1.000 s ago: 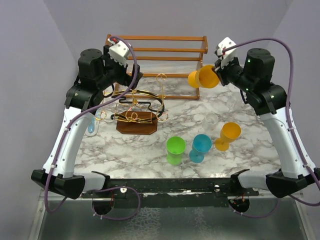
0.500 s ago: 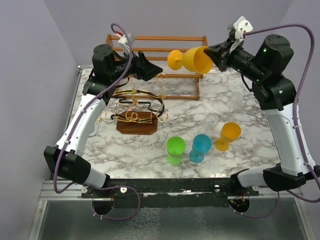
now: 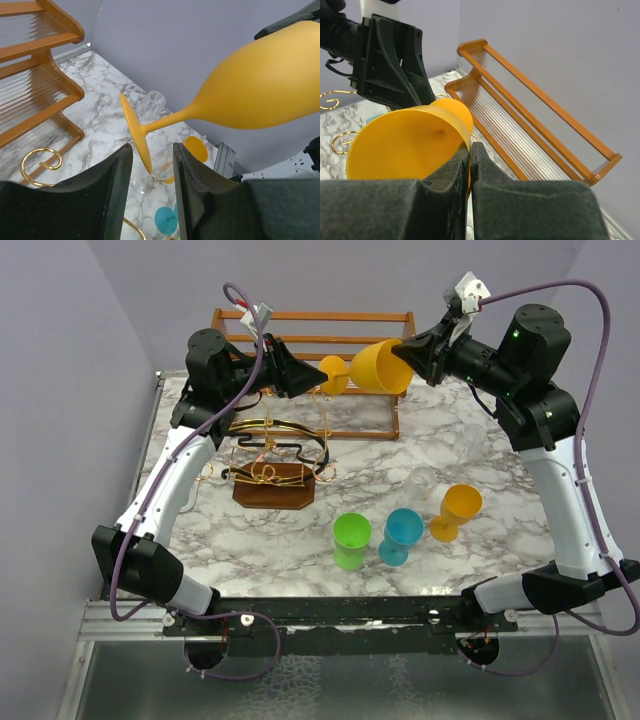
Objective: Place the wine glass upside down on the wine glass rack
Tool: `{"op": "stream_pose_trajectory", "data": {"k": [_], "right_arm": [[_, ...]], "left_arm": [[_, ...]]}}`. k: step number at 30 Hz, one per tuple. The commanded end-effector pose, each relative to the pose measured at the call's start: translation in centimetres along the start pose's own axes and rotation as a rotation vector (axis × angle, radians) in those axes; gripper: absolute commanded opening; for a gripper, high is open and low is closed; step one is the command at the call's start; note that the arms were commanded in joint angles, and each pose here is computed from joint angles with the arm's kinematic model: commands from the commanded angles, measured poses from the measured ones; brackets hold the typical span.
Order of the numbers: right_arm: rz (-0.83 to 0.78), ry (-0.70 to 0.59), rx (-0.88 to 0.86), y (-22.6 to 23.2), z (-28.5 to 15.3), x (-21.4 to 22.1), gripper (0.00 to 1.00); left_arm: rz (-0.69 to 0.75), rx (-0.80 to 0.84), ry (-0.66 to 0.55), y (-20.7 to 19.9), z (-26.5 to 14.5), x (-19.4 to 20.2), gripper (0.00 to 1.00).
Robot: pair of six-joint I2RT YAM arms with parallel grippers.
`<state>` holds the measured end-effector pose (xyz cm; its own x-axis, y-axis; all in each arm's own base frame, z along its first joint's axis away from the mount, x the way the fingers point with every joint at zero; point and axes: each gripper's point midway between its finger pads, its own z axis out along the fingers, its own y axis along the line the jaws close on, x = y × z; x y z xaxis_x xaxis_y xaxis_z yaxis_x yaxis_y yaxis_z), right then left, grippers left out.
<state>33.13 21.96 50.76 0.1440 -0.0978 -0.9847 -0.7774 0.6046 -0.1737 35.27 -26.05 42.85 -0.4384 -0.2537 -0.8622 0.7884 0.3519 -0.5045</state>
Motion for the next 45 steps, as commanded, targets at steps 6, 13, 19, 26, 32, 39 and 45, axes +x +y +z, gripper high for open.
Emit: {"op": "stream_pose_trajectory", "data": {"k": [6, 13, 19, 26, 32, 39, 45], "right_arm": [[-0.011, -0.062, -0.044, 1.0, -0.4, -1.8, 0.01], [-0.019, -0.052, -0.035, 0.9, -0.3, -1.0, 0.01], [-0.039, -0.03, -0.021, 0.7, -0.4, 0.1, 0.22], [-0.099, -0.004, 0.03, 0.3, -1.7, 0.7, 0.74], [-0.168, 0.04, 0.109, -0.8, -3.0, 1.7, 0.99], [-0.246, 0.161, 0.091, -1.0, -3.0, 6.5, 1.0], [-0.257, 0.227, 0.029, -0.2, -2.2, 11.0, 1.0]], "left_arm": [[-0.024, 0.033, 0.015, 0.1, 0.5, 0.8, 0.31], [-0.02, 0.035, 0.017, 0.1, 0.4, 0.9, 0.02], [0.011, -0.009, 0.008, 0.3, -0.1, 0.5, 0.0], [0.114, -0.101, -0.054, 1.4, -3.2, -2.6, 0.0], [0.318, -0.308, -0.104, 3.2, -7.2, -6.2, 0.0], [0.675, -0.651, -0.052, 4.7, -12.6, -9.7, 0.0], [0.829, -0.907, -0.065, 4.6, -17.2, -12.9, 0.0]]}}
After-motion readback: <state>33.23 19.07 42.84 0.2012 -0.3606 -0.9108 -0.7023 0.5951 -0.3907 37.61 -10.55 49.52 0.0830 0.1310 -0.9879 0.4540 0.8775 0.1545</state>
